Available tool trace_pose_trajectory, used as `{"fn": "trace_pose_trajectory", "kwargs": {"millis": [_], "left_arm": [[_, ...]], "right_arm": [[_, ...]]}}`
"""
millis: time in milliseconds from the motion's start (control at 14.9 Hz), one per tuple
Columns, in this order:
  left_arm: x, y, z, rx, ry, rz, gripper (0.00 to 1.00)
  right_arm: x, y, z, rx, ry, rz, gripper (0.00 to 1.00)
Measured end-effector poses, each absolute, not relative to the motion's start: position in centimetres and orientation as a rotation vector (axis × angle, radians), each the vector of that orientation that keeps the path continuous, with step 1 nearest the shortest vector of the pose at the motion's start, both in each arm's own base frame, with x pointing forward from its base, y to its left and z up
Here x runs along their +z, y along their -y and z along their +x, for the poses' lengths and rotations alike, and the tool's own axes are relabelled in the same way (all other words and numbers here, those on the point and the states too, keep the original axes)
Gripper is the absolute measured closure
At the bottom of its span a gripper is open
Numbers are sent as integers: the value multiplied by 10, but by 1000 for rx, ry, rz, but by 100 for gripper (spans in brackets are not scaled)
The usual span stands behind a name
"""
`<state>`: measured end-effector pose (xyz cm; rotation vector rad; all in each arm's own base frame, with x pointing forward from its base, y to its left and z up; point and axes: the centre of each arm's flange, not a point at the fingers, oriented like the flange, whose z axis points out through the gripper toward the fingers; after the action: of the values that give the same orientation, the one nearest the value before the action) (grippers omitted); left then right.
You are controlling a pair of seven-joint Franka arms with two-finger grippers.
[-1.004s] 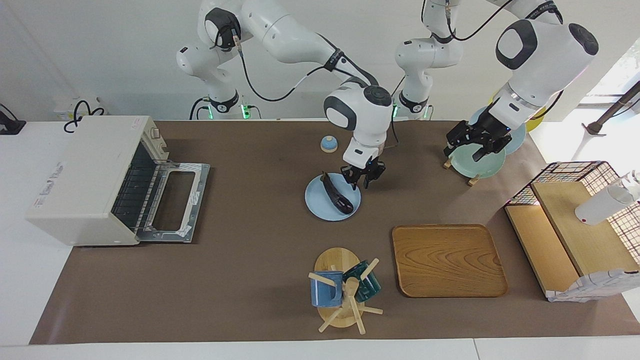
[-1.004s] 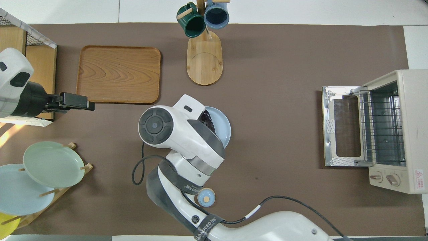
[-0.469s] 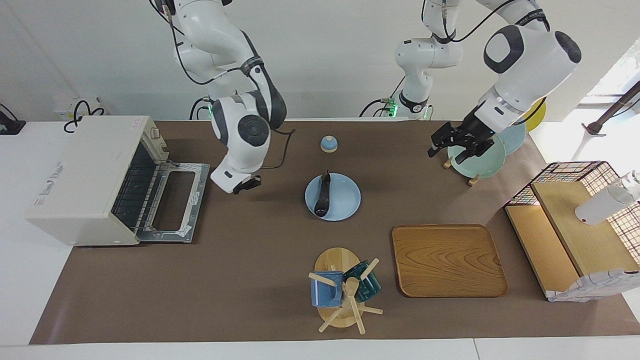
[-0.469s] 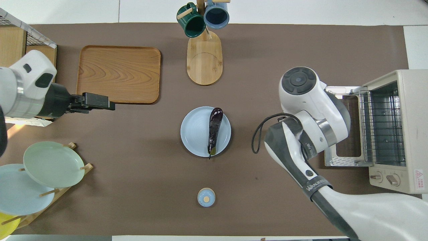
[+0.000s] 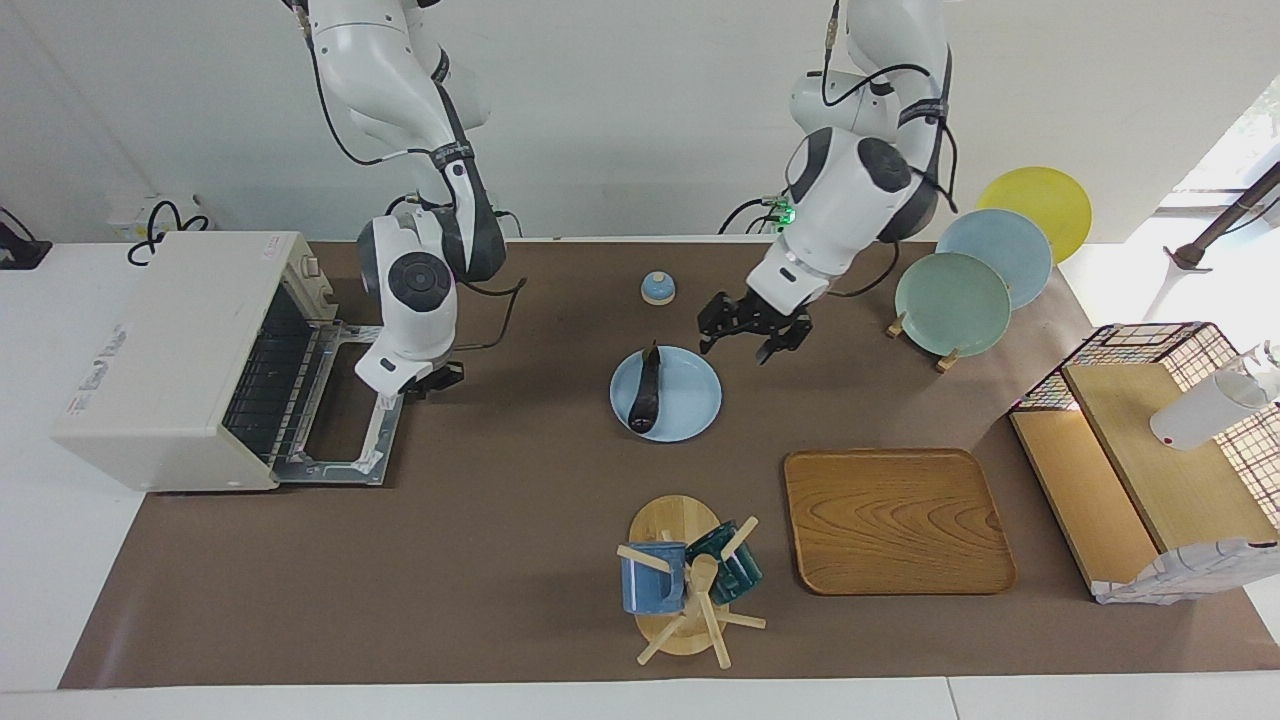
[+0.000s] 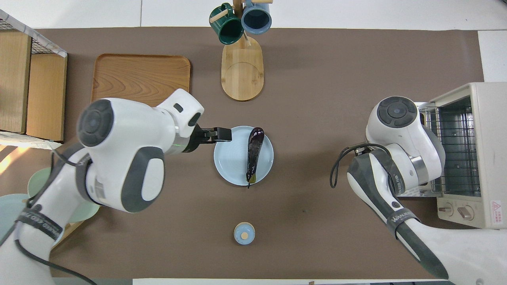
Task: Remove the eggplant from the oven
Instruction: 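Grasp the purple eggplant on the plate with the left gripper and lift, then carry the eggplant to the wooden tray while the right gripper returns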
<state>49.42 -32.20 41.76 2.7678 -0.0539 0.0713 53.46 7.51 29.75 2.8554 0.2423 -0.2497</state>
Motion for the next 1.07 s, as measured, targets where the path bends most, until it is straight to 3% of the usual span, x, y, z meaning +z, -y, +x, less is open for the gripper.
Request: {"fn": "trace_pose_trajectory", "kwargs": {"millis": [335,737,871,1071], "left_arm": [[357,375,448,66,82,2798,0],[305,404,446,112,102,2874,0],[301,406,450,119,113,2881,6],[298,406,455,128,119,2887,42]], "right_arm": [[300,-70,534,-225,-365,2785,99],[325,-72,538,-279,-469,2750,99],[355,-69,541,-302,-484,2730,99],[406,-42,538,-297,-512,2719,99]]}}
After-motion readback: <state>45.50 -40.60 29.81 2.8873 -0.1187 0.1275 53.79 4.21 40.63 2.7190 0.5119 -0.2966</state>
